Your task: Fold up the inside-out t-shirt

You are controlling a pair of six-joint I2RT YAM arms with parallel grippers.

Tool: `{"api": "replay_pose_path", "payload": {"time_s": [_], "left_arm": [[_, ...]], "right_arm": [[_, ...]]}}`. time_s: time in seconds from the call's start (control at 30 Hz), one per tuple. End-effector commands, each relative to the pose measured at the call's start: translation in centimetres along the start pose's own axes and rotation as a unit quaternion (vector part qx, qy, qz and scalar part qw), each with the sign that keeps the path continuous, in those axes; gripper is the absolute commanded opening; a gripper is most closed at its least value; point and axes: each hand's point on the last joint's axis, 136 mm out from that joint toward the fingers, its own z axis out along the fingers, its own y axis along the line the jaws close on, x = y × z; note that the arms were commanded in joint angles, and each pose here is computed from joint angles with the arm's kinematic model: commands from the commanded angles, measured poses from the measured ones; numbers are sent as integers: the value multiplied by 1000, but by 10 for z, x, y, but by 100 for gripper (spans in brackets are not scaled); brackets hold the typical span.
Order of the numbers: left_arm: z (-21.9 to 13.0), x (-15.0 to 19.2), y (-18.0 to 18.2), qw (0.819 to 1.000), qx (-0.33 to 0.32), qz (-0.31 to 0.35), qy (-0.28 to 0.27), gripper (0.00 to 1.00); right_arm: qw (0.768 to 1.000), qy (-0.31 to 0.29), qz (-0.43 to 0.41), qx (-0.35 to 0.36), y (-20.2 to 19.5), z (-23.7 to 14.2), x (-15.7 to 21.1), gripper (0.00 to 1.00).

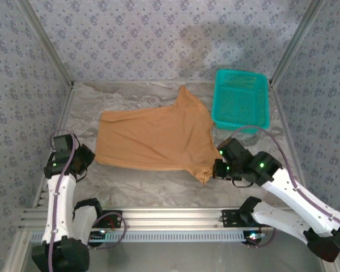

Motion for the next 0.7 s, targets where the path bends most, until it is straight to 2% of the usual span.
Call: {"api": "replay_pose_path", "payload": {"time_s": [0.0,0.2,0.3,0.5,0.67], "left_arm": [[0,-17,-15,1000,9,12,-10,0],[44,-42,-39,1000,4,22,6,0],[72,-49,-41,999,-13,23,23,0],[121,-60,-46,997,-43,31,60,0],[139,-67,-51,995,-54,38,74,0]], "right_arm": [[999,-13,-24,27,-2,5,-36,0],[998,-31,-44,42,9,40,-122,0],[998,-19,-45,48,10,62,-150,0],[997,15,-42,60,6,103,-185,0],[997,31,-39,64,2,126,-204,0]]}}
